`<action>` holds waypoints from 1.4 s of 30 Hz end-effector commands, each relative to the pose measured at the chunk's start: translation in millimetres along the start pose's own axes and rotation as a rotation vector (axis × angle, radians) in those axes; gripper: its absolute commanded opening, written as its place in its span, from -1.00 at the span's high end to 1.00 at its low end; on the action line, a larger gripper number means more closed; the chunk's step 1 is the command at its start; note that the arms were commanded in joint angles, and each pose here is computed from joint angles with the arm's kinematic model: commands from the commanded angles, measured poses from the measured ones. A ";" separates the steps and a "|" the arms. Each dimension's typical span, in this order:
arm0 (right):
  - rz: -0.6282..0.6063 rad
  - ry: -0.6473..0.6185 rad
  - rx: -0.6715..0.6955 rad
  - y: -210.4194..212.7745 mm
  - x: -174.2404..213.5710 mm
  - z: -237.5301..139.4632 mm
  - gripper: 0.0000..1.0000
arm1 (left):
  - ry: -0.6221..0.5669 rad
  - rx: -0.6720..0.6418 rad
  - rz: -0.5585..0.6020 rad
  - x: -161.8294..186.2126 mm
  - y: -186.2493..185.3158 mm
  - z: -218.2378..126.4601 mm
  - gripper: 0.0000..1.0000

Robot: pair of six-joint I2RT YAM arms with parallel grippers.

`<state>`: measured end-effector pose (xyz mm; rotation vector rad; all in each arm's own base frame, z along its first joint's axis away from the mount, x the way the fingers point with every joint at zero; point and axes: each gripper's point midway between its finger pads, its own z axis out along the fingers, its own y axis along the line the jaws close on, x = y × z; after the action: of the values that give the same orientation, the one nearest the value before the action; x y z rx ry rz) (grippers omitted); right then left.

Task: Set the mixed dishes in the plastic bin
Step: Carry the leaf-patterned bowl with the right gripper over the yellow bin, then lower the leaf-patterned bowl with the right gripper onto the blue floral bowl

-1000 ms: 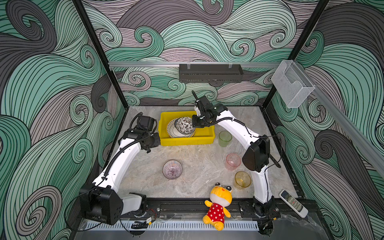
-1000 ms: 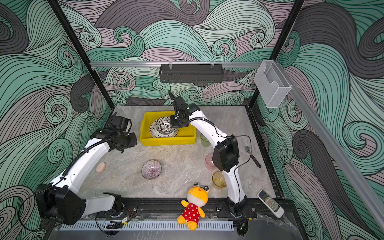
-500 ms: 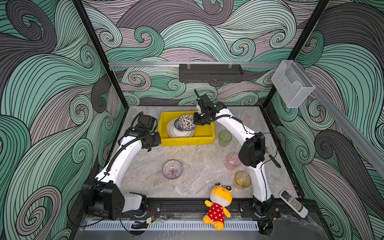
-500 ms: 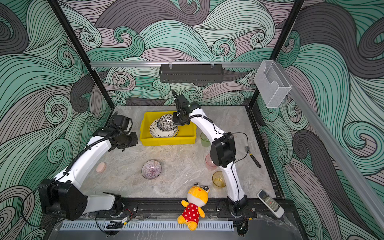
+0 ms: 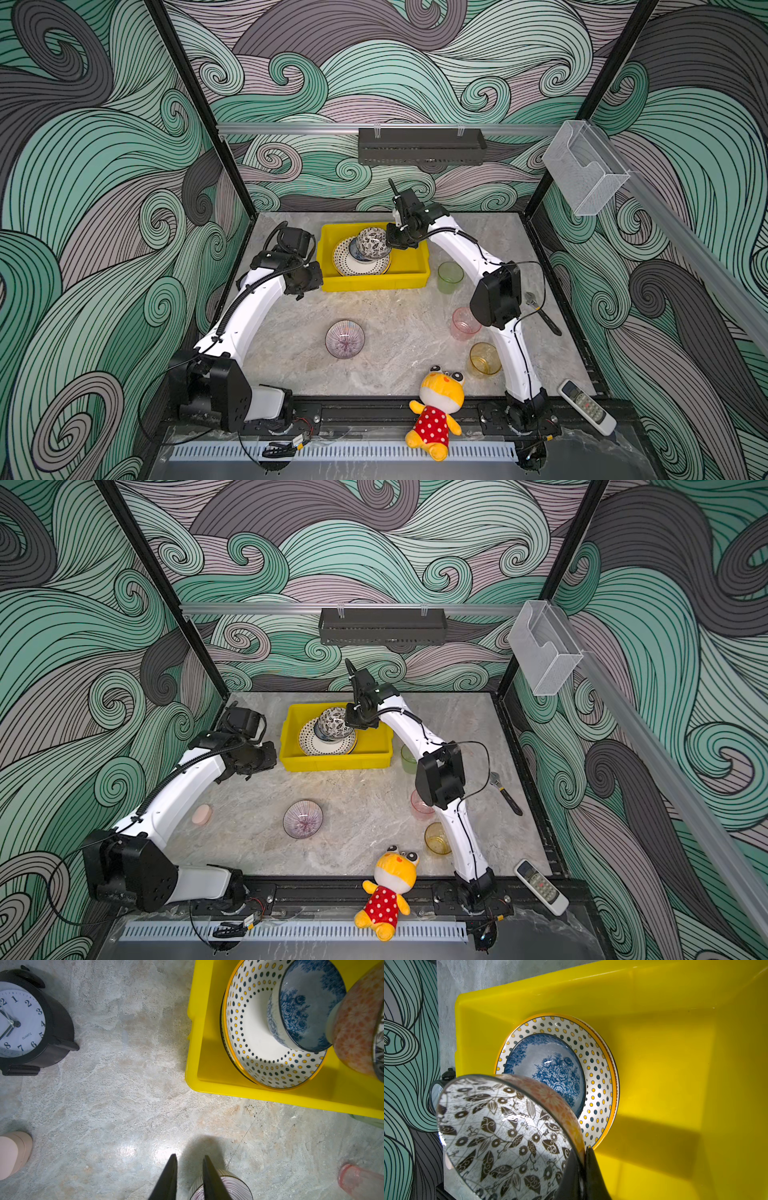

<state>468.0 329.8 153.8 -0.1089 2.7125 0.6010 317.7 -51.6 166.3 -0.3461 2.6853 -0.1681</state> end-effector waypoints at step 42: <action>0.102 -0.007 -0.067 7.5 -17.1 35.8 1.00 | 0.073 0.045 0.001 -12.0 -8.1 10.6 0.49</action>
<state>485.8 345.9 126.5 -0.0086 2.7371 0.6650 334.6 -57.9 155.8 -0.3322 2.7469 -0.2321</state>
